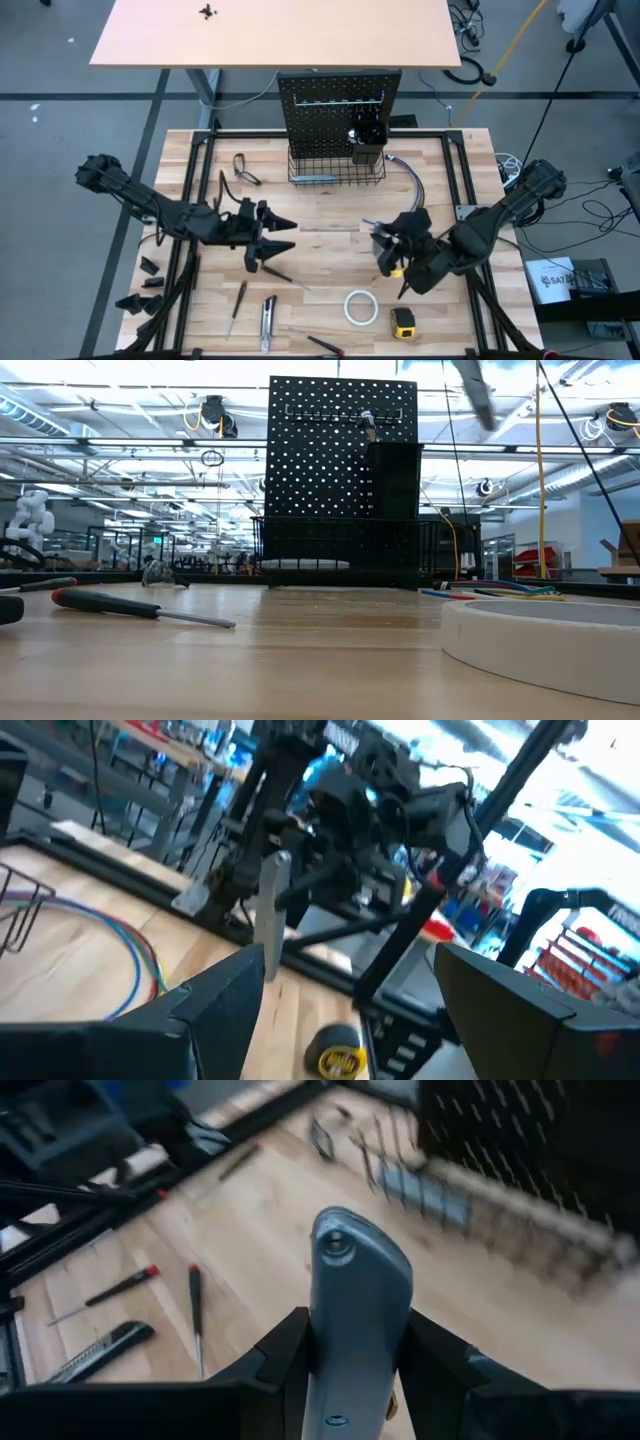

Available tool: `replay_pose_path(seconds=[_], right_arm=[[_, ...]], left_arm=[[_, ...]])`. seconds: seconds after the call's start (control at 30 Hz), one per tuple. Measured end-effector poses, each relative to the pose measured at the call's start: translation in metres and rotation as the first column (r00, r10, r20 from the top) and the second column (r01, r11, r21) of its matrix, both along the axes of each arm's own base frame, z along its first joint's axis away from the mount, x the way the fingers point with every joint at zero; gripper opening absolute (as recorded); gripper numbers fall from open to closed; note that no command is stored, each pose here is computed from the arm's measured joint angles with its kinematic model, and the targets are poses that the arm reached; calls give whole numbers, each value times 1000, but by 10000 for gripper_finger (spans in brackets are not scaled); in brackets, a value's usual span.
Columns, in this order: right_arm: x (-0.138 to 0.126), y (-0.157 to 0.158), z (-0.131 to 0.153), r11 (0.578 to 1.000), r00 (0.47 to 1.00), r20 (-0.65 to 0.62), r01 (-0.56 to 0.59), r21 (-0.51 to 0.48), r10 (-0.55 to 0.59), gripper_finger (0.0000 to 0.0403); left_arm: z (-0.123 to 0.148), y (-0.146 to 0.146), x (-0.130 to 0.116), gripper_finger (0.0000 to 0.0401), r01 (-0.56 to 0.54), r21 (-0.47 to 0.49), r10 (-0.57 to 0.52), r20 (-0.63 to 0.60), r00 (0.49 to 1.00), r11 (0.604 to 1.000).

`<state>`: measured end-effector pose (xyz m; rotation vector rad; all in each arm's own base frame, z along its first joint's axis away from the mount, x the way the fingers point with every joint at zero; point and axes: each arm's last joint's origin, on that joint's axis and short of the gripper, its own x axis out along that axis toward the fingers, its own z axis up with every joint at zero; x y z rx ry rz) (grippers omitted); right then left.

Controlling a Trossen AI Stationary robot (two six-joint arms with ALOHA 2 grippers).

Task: Hang tools onto peg board
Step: Put the silver cutter into the wire basket on the pegboard

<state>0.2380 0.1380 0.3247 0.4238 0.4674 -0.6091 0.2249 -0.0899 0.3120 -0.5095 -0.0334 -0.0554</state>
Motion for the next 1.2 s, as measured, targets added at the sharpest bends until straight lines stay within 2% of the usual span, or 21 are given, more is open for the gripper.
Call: replay_pose_path(seconds=[0.2, 0.4, 0.63, 0.8, 0.97, 1.07, 1.2], right_arm=[[19, -2, 14, 980, 990, 38, -126, -154, 133, 113], [30, -8, 27, 930, 965, 24, -246, -275, 262, 113], [32, -27, 32, 882, 936, -62, -348, -317, 347, 113], [33, -40, 33, 854, 927, -129, -374, -361, 351, 113], [37, -56, 30, 818, 887, -207, -462, -344, 413, 113], [43, -67, 29, 790, 857, -235, -514, -333, 459, 113], [49, -82, 31, 737, 814, -243, -581, -345, 527, 113]], left_arm=[[14, 8, 6, 292, -28, -16, 28, 37, 999, 999], [19, 17, 17, 292, -79, -17, 80, 39, 996, 997], [14, 29, 28, 292, -144, -8, 144, 15, 990, 990], [8, 36, 35, 292, -178, 2, 178, -6, 984, 984], [1, 41, 42, 292, -216, 15, 217, -35, 976, 976], [-4, 46, 43, 292, -286, 35, 288, -74, 955, 958], [-10, 51, 37, 292, -417, 57, 421, -151, 895, 907]])
